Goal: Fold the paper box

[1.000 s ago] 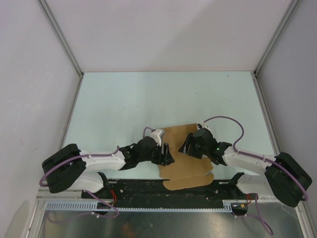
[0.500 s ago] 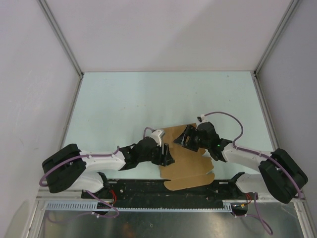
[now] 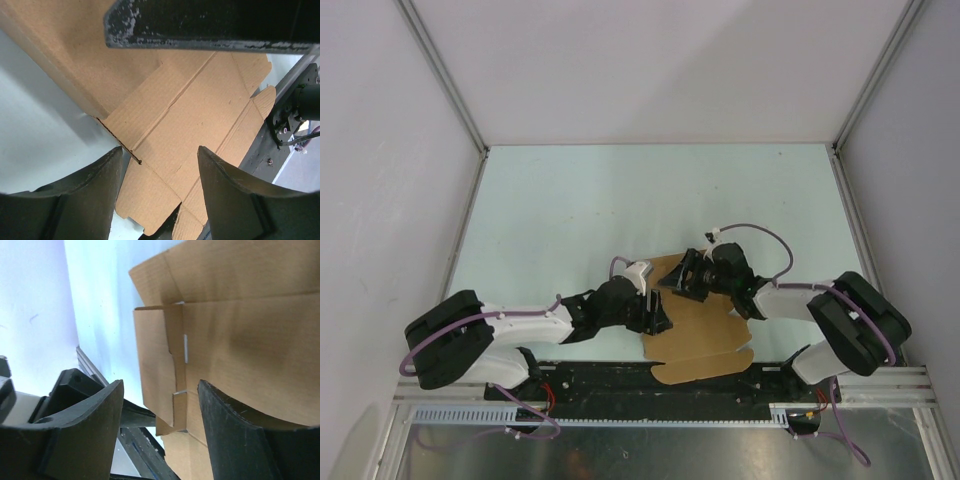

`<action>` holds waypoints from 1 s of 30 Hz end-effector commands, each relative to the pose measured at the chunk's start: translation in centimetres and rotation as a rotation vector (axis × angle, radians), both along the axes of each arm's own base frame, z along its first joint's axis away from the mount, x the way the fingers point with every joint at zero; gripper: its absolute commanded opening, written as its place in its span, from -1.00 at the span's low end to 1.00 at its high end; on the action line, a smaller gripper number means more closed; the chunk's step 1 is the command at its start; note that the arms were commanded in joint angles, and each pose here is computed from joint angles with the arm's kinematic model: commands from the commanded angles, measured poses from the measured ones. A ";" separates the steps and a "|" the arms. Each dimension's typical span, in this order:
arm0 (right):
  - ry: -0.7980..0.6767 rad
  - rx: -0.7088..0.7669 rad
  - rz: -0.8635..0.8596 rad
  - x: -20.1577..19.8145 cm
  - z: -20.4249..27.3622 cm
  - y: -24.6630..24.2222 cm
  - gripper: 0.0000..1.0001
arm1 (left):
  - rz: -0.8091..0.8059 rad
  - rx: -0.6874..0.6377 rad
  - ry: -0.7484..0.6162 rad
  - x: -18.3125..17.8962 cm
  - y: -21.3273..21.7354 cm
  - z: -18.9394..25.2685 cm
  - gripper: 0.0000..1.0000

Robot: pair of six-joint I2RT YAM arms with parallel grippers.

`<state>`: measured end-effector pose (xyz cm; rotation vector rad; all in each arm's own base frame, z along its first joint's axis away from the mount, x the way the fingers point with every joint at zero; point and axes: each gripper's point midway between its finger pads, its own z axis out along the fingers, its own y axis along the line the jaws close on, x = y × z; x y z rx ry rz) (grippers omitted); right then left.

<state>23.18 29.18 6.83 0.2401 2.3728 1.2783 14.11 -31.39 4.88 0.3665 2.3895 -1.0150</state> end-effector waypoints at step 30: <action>-0.034 0.179 -0.003 2.8 2.8 3.4 -0.78 | -0.052 -0.072 -0.074 1.3 -3.3 3.4 0.27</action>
